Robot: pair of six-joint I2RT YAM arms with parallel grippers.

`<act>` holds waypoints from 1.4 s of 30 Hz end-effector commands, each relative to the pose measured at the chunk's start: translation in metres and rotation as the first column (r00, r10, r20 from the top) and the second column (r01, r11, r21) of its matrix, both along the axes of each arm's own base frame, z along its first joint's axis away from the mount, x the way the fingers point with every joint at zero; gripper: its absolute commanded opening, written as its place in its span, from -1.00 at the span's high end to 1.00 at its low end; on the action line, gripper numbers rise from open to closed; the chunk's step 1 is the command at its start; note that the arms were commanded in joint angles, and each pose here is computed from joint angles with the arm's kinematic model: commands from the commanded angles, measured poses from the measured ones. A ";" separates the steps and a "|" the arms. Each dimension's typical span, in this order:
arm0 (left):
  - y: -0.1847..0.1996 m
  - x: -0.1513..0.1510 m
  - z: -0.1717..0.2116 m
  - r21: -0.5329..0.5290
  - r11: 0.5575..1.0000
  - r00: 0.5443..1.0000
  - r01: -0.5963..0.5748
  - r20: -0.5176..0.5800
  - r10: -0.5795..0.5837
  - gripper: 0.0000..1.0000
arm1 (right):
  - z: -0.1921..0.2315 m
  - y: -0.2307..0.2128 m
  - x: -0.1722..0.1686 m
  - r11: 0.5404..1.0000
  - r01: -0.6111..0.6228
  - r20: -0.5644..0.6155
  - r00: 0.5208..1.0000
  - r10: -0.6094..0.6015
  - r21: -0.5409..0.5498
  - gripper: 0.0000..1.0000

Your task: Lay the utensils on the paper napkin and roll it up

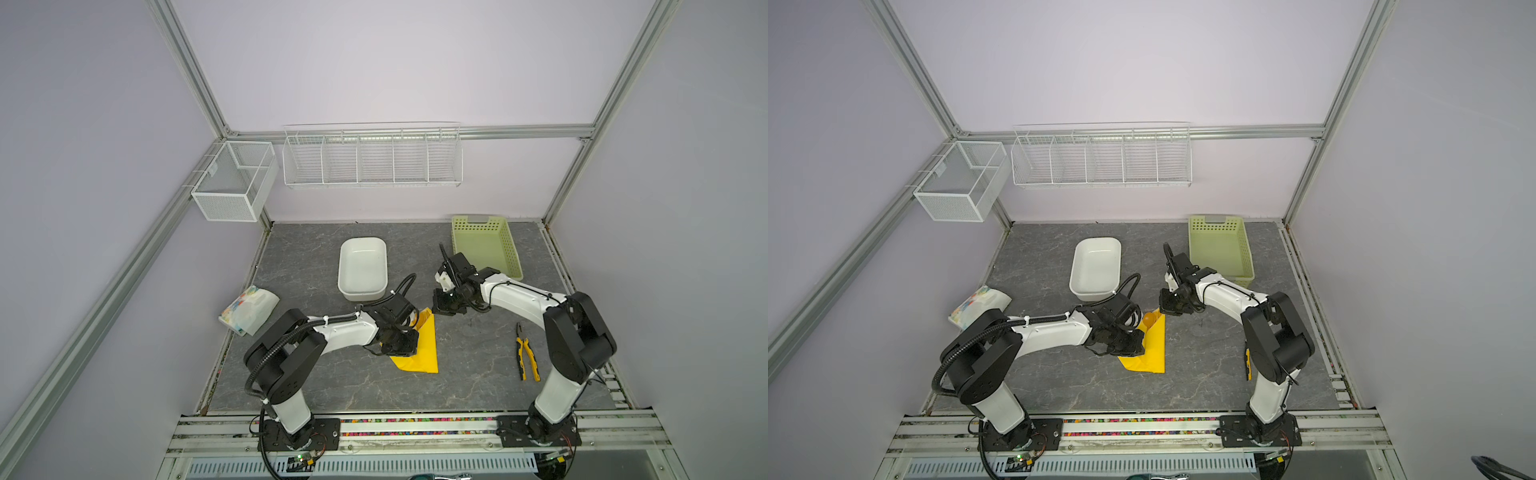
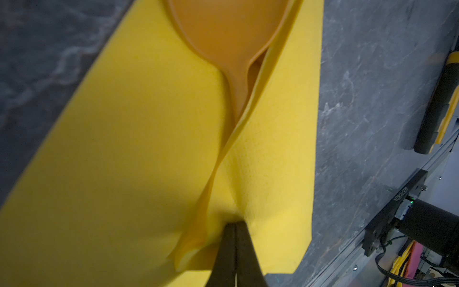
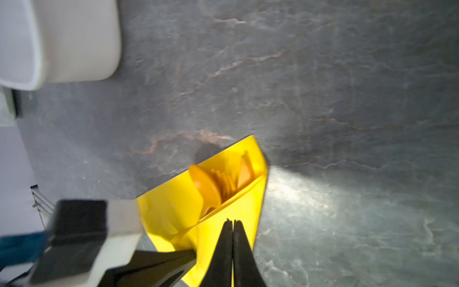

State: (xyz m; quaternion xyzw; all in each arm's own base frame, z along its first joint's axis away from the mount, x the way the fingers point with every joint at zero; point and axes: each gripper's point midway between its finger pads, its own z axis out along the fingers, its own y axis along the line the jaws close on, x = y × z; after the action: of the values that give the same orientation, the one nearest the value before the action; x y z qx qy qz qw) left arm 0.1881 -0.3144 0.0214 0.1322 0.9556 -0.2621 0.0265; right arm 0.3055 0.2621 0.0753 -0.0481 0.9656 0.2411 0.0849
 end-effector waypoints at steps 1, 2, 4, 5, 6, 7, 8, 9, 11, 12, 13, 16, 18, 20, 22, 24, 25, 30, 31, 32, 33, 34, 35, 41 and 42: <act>0.034 -0.014 -0.025 0.140 0.990 0.999 -0.027 -0.039 0.033 1.00 | 0.006 0.012 -0.022 0.999 0.005 -0.042 0.999 -0.003 0.045 0.78; 0.034 -0.013 -0.025 0.140 0.990 0.999 -0.027 -0.040 0.033 1.00 | 0.006 0.016 -0.025 0.998 0.006 -0.048 0.999 -0.003 0.061 0.77; 0.033 -0.014 -0.025 0.136 0.990 0.999 -0.028 -0.040 0.033 1.00 | 0.003 0.023 -0.032 0.997 0.011 -0.068 0.998 -0.006 0.080 0.74; 0.033 -0.014 -0.025 0.133 0.991 0.999 -0.028 -0.040 0.034 1.00 | 0.000 0.026 -0.036 0.997 0.013 -0.081 0.997 -0.006 0.081 0.74; 0.033 -0.014 -0.025 0.131 0.991 0.999 -0.028 -0.041 0.033 1.00 | -0.003 0.030 -0.039 0.997 0.009 -0.092 0.996 -0.001 0.083 0.73; 0.033 -0.015 -0.025 0.131 0.991 0.999 -0.028 -0.042 0.034 1.00 | -0.006 0.034 -0.043 0.996 0.006 -0.102 0.995 0.003 0.085 0.73; 0.033 -0.015 -0.025 0.128 0.991 0.999 -0.027 -0.043 0.032 1.00 | -0.009 0.037 -0.046 0.996 0.002 -0.110 0.994 0.007 0.084 0.73; 0.033 -0.015 -0.025 0.128 0.991 0.999 -0.027 -0.042 0.033 1.00 | -0.011 0.041 -0.049 0.996 -0.003 -0.118 0.993 0.013 0.085 0.73; 0.032 -0.014 -0.024 0.126 0.992 0.999 -0.028 -0.040 0.034 1.00 | -0.016 0.046 -0.053 0.997 -0.007 -0.130 0.991 0.017 0.077 0.72; 0.032 -0.014 -0.023 0.125 0.992 0.999 -0.028 -0.040 0.033 1.00 | -0.020 0.048 -0.055 0.997 -0.005 -0.139 0.990 0.015 0.071 0.71; 0.032 -0.014 -0.023 0.124 0.992 0.999 -0.027 -0.039 0.032 1.00 | -0.023 0.050 -0.057 0.998 -0.008 -0.146 0.989 0.017 0.068 0.70; 0.033 -0.014 -0.024 0.125 0.992 0.999 -0.028 -0.040 0.034 1.00 | -0.034 0.056 -0.062 0.998 -0.010 -0.164 0.986 0.020 0.062 0.66; 0.033 -0.014 -0.024 0.123 0.992 0.999 -0.028 -0.040 0.033 1.00 | -0.041 0.058 -0.066 0.999 -0.013 -0.179 0.984 0.022 0.050 0.65; 0.033 -0.015 -0.024 0.124 0.992 0.999 -0.027 -0.041 0.032 1.00 | -0.047 0.058 -0.068 0.999 -0.014 -0.190 0.982 0.021 0.039 0.64; 0.033 -0.015 -0.025 0.123 0.992 0.999 -0.027 -0.042 0.032 1.00 | -0.052 0.058 -0.070 0.999 -0.014 -0.198 0.980 0.020 0.031 0.62; 0.032 -0.015 -0.025 0.123 0.992 0.999 -0.026 -0.043 0.031 1.00 | -0.056 0.055 -0.072 1.000 -0.017 -0.203 0.979 0.018 0.009 0.58; 0.033 -0.015 -0.025 0.123 0.992 0.999 -0.026 -0.043 0.032 1.00 | -0.059 0.054 -0.073 1.000 -0.018 -0.206 0.978 0.017 0.000 0.56; 0.032 -0.015 -0.025 0.123 0.992 0.999 -0.025 -0.045 0.031 1.00 | -0.066 0.052 -0.077 1.000 -0.024 -0.222 0.975 0.018 -0.021 0.49; 0.032 -0.015 -0.025 0.121 0.992 0.999 -0.024 -0.045 0.030 1.00 | -0.067 0.051 -0.077 0.999 -0.024 -0.223 0.975 0.017 -0.025 0.47; 0.032 -0.015 -0.025 0.122 0.992 0.999 -0.025 -0.045 0.030 1.00 | -0.066 0.051 -0.076 0.999 -0.024 -0.221 0.975 0.017 -0.027 0.44; 0.033 -0.015 -0.026 0.123 0.992 0.999 -0.025 -0.045 0.031 1.00 | -0.067 0.051 -0.076 0.999 -0.024 -0.222 0.975 0.017 -0.028 0.42; 0.032 -0.015 -0.025 0.122 0.992 0.998 -0.025 -0.046 0.031 1.00 | -0.066 0.051 -0.076 0.999 -0.026 -0.219 0.975 0.020 -0.026 0.41; 0.033 -0.015 -0.026 0.124 0.992 0.998 -0.025 -0.046 0.031 1.00 | -0.065 0.052 -0.076 0.999 -0.026 -0.219 0.976 0.020 -0.024 0.40; 0.032 -0.015 -0.025 0.121 0.992 0.999 -0.025 -0.044 0.030 1.00 | -0.064 0.055 -0.075 1.000 -0.027 -0.220 0.975 0.023 -0.014 0.32; 0.032 -0.015 -0.025 0.122 0.992 0.999 -0.025 -0.044 0.031 1.00 | -0.064 0.055 -0.076 1.000 -0.026 -0.221 0.975 0.023 -0.013 0.29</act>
State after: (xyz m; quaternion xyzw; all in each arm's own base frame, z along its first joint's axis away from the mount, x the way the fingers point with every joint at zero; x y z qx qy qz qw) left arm 0.1869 -0.3026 0.0208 0.1156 0.9594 -0.2561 0.0239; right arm 0.2414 0.3205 0.0323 -0.0421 0.9628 0.2669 -0.0048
